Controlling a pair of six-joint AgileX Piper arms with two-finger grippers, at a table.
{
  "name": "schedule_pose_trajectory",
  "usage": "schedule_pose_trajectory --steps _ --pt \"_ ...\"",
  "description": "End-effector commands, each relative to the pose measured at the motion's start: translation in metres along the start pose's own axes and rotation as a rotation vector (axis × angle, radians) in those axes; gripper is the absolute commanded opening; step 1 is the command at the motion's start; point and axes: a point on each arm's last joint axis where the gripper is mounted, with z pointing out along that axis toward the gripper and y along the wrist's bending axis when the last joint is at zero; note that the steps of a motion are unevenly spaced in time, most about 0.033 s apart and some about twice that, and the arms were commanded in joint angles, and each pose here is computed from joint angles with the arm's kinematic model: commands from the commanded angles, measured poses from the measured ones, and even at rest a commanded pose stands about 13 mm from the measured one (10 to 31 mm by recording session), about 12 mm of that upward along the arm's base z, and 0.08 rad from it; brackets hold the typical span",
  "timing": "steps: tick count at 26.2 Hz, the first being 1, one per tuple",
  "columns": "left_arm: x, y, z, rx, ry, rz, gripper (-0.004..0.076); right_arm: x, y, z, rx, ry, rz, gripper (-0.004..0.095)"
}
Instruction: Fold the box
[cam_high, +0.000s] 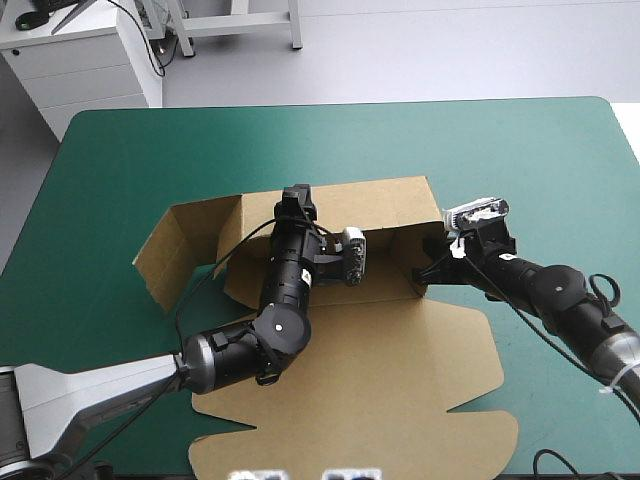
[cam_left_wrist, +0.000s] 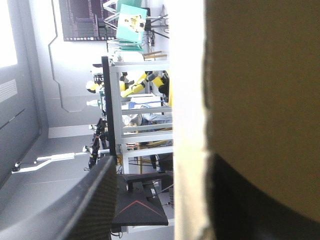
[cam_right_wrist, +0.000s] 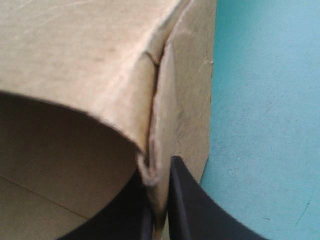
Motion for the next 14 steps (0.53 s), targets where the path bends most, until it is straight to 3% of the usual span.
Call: schedule_pose_trajectory --steps 1,14 --pt "-0.012 0.049 -0.021 -0.22 -0.031 -0.029 0.0384 -0.014 -0.003 -0.003 0.04 -0.068 0.045 -0.001" --pt "-0.041 0.054 -0.065 -0.275 -0.073 -0.077 0.0384 -0.039 -0.012 0.028 0.049 -0.039 0.057 -0.001"
